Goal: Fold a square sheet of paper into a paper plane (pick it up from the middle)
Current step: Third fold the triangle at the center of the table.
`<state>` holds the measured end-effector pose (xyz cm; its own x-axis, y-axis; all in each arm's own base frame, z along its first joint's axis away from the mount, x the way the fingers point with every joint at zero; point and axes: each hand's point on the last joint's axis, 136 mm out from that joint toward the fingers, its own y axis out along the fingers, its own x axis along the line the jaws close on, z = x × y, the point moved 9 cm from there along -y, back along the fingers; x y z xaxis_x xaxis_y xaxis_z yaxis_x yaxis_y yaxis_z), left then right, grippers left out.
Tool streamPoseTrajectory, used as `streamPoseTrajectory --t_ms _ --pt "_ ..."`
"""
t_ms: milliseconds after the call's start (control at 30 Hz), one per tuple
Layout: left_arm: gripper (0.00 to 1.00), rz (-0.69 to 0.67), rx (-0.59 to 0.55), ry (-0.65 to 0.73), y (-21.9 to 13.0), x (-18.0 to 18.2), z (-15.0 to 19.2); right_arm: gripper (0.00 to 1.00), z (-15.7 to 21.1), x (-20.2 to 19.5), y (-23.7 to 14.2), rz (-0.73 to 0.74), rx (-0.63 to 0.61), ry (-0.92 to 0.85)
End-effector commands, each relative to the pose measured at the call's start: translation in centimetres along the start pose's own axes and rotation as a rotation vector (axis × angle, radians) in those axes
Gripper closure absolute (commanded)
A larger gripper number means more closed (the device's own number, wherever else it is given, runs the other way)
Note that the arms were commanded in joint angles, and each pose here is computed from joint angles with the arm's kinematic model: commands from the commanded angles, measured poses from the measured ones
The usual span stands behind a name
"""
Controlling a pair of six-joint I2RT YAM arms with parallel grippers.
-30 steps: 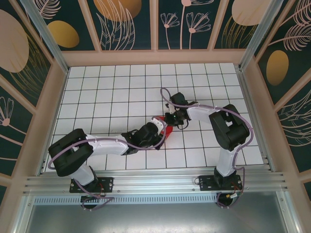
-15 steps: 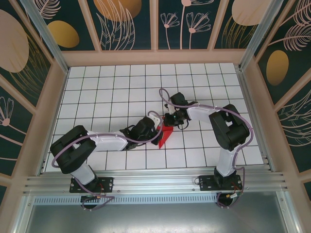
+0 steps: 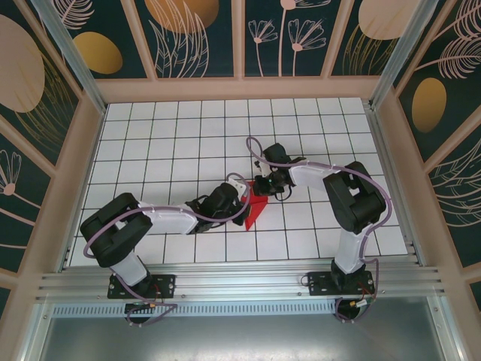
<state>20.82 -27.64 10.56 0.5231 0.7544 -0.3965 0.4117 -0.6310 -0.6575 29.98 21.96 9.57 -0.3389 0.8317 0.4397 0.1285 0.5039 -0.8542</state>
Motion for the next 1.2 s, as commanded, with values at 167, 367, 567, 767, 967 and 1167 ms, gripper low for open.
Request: streamPoseTrajectory --t_ms 167,367,567,767,967,1167 --pt "1.00 -0.036 0.005 0.014 0.8 0.6 0.2 0.90 1.0 0.0 0.8 -0.019 0.053 0.020" --pt "1.00 -0.054 -0.001 0.004 0.9 0.9 0.4 0.90 0.9 0.1 0.8 -0.022 0.052 0.021" --pt "1.00 -0.054 -0.006 0.008 1.0 0.9 0.3 0.90 0.9 0.1 0.8 -0.022 0.054 0.021" --pt "1.00 -0.058 -0.009 0.025 1.2 0.8 0.0 0.90 0.9 0.1 0.8 -0.026 0.054 0.026" --pt "1.00 -0.074 0.014 0.031 1.9 1.2 0.5 0.90 1.1 0.0 0.9 -0.025 0.057 0.030" --pt "1.00 -0.082 0.023 0.036 2.1 1.3 0.5 0.90 1.1 0.0 0.9 -0.026 0.060 0.031"
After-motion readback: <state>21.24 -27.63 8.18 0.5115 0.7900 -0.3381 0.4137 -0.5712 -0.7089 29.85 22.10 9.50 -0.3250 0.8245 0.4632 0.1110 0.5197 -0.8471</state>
